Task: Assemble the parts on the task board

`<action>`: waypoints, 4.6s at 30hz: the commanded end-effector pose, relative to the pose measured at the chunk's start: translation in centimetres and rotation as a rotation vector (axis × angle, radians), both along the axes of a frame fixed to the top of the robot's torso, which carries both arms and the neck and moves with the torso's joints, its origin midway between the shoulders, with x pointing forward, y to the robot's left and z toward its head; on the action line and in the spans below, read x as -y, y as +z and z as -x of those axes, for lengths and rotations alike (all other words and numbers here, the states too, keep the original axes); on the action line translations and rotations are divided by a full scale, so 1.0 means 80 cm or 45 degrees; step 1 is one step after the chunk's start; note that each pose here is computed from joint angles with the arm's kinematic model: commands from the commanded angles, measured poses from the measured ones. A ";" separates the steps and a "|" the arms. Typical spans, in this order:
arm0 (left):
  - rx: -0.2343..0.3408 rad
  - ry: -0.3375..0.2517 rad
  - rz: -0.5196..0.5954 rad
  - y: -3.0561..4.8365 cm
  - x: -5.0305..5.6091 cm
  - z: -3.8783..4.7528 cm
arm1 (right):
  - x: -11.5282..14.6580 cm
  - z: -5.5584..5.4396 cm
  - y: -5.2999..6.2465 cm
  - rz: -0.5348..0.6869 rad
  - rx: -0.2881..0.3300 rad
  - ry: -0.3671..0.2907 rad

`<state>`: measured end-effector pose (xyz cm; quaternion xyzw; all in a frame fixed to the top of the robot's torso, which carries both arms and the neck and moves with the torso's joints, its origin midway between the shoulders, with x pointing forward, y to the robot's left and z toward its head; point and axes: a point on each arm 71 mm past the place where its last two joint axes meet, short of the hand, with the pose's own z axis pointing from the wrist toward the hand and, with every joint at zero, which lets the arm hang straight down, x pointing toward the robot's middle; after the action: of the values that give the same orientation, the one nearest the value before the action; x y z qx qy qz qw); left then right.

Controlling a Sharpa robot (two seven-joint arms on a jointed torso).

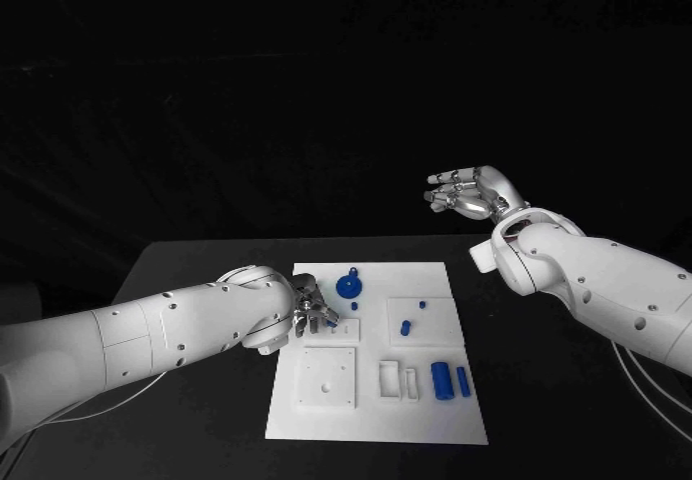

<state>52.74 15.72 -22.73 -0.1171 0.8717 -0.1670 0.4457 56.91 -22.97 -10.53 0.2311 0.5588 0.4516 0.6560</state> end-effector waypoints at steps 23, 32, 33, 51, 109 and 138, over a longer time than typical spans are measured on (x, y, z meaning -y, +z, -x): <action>0.016 0.004 -0.017 -0.0139 0.006 0.004 | -0.005 -0.006 0.007 -0.218 0.067 -0.015; 0.013 0.002 -0.018 -0.0150 0.007 0.004 | -0.008 -0.006 0.006 -0.221 0.058 -0.005; 0.013 0.001 -0.019 -0.0151 0.008 0.004 | -0.009 -0.006 0.006 -0.221 0.058 -0.004; 0.000 -0.002 -0.038 -0.0174 0.004 0.002 | -0.009 -0.008 0.003 -0.217 0.024 0.006; 0.017 -0.013 -0.020 -0.0157 0.006 0.004 | -0.015 -0.008 -0.009 -0.219 -0.019 0.021; 0.078 -0.003 0.000 -0.0153 0.007 0.008 | -0.016 -0.008 -0.013 -0.218 -0.039 0.031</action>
<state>52.17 15.37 -23.93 -0.1174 0.8566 -0.1702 0.4728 57.52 -21.89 -11.54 0.2899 0.5269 0.4965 0.6259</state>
